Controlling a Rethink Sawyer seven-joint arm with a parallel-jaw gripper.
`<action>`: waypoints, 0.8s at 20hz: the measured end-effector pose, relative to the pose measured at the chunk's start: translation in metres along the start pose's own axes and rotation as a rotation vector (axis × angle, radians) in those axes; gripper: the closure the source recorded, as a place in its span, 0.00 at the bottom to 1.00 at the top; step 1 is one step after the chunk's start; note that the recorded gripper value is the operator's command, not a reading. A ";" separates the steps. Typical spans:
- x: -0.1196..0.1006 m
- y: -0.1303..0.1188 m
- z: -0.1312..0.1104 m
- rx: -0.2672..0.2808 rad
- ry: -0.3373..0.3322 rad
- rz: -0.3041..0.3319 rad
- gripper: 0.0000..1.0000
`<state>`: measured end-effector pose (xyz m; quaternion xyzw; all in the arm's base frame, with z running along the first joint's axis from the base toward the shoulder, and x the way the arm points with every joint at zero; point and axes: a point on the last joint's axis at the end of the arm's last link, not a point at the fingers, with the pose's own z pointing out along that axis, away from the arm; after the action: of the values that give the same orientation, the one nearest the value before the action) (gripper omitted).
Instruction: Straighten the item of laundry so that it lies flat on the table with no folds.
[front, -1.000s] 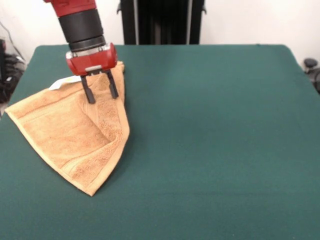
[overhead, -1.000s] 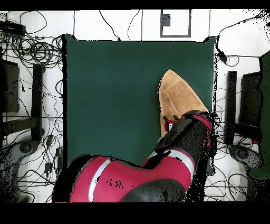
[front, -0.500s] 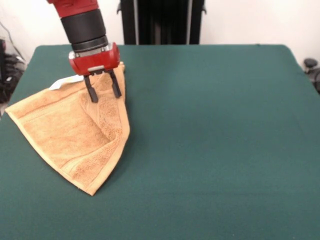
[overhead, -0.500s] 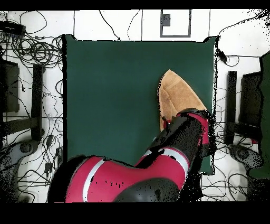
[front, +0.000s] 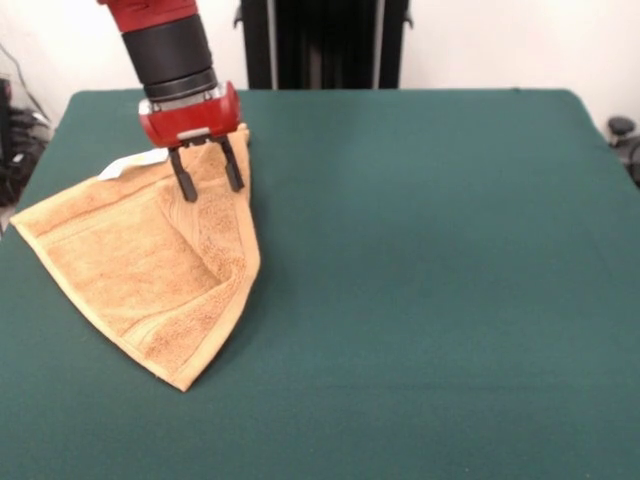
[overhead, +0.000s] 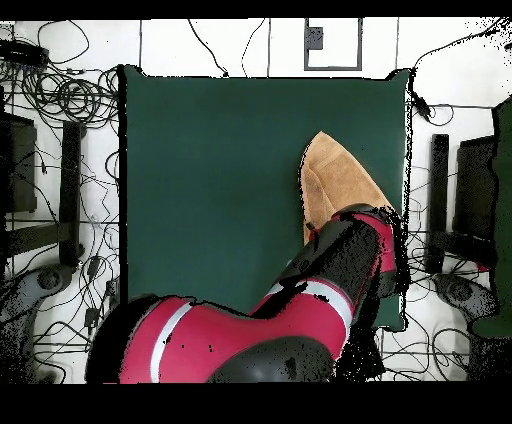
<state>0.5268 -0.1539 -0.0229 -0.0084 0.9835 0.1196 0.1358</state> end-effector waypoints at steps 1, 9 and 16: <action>0.000 0.001 0.000 0.001 0.005 -0.008 0.00; 0.000 0.003 0.000 0.001 0.009 -0.013 1.00; 0.000 0.003 0.000 0.001 0.009 -0.011 1.00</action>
<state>0.5269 -0.1512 -0.0223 -0.0142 0.9840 0.1185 0.1321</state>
